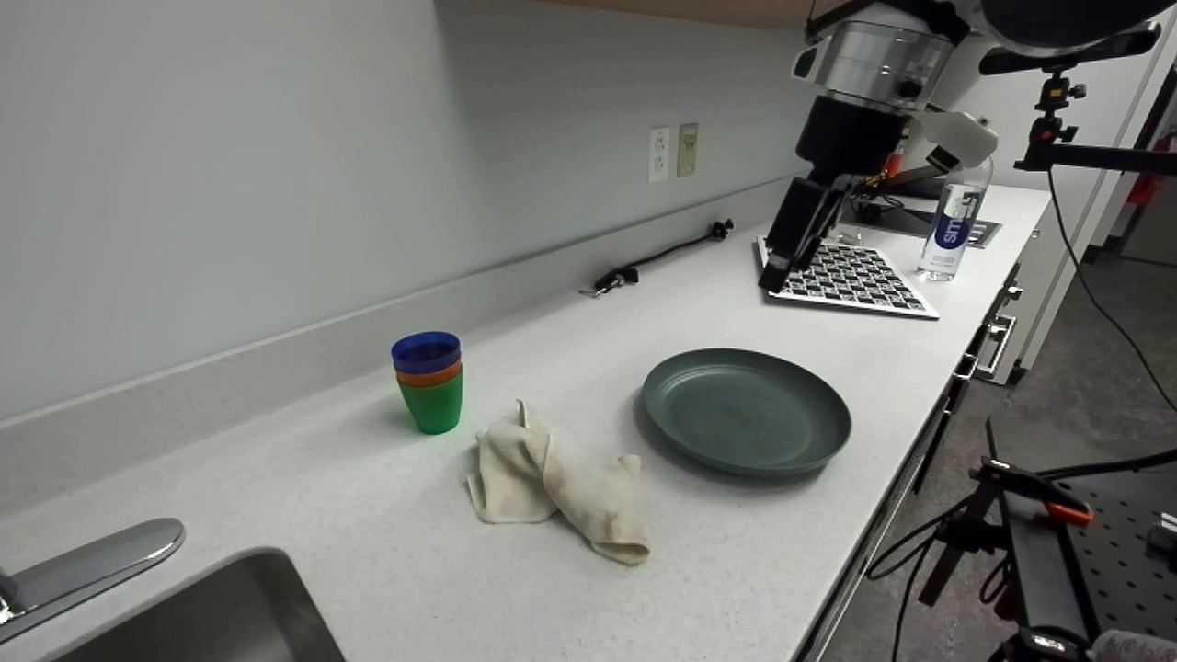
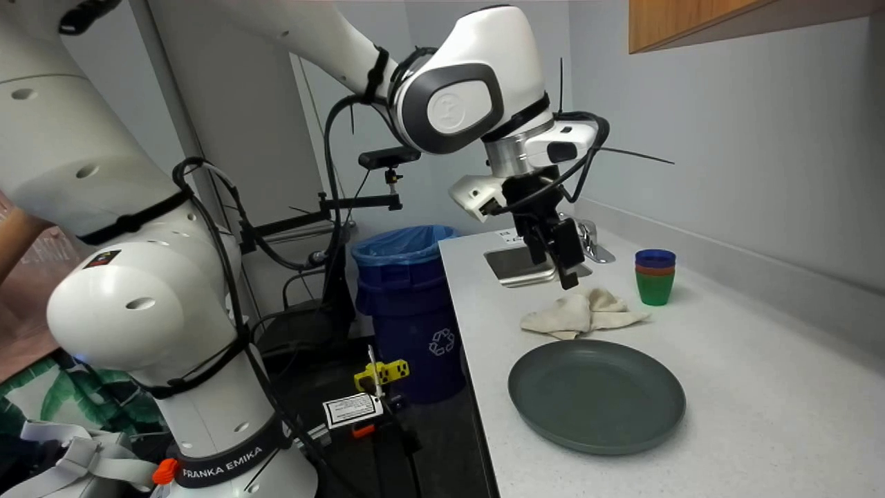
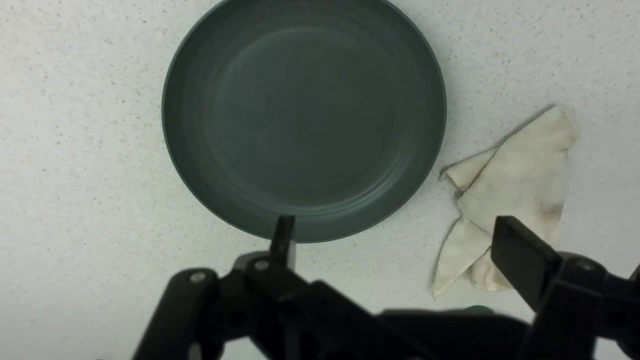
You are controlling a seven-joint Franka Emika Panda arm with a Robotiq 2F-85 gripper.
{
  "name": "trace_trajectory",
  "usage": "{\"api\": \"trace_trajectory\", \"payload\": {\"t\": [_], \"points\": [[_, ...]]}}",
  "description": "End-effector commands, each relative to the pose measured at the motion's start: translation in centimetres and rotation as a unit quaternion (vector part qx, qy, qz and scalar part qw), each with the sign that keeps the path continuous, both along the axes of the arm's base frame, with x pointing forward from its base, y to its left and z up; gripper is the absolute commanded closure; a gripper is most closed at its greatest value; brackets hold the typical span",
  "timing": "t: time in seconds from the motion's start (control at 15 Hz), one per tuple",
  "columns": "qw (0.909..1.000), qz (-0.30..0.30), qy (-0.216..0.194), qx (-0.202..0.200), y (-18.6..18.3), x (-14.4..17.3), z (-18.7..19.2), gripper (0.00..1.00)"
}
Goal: Use the towel to wipe the grey plate
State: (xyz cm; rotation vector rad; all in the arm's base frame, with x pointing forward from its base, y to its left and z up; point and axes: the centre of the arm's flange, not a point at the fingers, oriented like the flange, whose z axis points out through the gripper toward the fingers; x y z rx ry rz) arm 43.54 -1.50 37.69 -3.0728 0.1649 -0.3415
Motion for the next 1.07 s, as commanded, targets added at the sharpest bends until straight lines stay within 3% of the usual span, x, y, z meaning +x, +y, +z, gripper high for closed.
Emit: {"api": "trace_trajectory", "payload": {"t": [0.0,1.0], "points": [[1.0000,-0.001,-0.002,0.000,0.03,-0.24,0.06,0.00],[1.0000,-0.002,-0.003,0.000,0.05,-0.51,0.12,0.00]]}}
